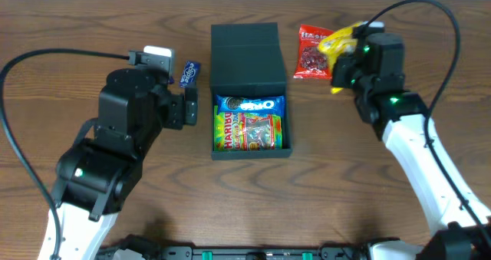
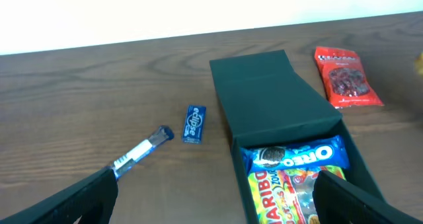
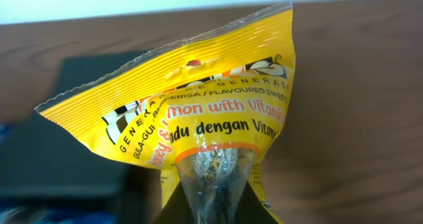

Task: Pack container
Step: 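Grasp the yellow Hacks bag with the right gripper, then move the yellow bag into the box beside the Haribo bag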

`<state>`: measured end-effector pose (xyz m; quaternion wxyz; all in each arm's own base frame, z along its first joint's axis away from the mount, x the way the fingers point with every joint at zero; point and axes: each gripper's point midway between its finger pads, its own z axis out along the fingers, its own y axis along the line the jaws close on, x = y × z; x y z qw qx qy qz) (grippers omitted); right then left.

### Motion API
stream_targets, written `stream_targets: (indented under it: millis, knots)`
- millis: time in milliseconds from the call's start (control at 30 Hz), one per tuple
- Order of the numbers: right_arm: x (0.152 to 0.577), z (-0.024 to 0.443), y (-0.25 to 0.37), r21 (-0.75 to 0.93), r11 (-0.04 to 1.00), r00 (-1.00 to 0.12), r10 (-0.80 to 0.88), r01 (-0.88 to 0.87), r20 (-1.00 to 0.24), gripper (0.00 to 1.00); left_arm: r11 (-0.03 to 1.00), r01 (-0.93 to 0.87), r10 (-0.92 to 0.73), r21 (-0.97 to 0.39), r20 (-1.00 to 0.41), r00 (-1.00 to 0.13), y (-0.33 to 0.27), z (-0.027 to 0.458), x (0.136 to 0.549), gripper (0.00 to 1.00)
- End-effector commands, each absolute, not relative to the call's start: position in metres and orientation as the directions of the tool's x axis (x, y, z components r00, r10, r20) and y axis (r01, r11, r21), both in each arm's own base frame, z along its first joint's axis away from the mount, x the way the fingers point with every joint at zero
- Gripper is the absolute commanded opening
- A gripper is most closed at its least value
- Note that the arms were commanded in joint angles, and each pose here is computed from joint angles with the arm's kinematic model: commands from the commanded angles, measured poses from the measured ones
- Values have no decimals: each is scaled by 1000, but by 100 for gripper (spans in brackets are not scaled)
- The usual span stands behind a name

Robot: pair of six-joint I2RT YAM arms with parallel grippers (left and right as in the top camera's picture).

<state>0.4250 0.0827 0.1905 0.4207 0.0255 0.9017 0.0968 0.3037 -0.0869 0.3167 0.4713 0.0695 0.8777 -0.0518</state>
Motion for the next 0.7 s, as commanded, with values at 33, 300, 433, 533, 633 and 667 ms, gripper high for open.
stream_targets:
  millis: [33,300,433,533,633,667]
  knots:
    - [399,185,134,383,924,-728,246,-24,-640,1,988,141,22,-61,-851,-525,-80,330,294,95]
    - [360,161,193,435,901,-821,258,13,-510,2,987,143,15,-68,-860,-509,-77,337,284,95]
    - [345,144,203,382,916,-821,308,121,-480,1,987,143,15,-67,-860,-511,-77,337,283,95]
    - [339,134,206,318,937,-812,294,142,-504,2,987,143,15,-67,-860,-510,-77,337,283,95]
    - [339,123,207,235,960,-796,258,149,-548,2,987,143,15,-67,-860,-511,-77,337,283,95]
    - [339,116,209,222,964,-803,248,148,-542,2,987,143,15,-67,-860,-511,-77,337,283,95]
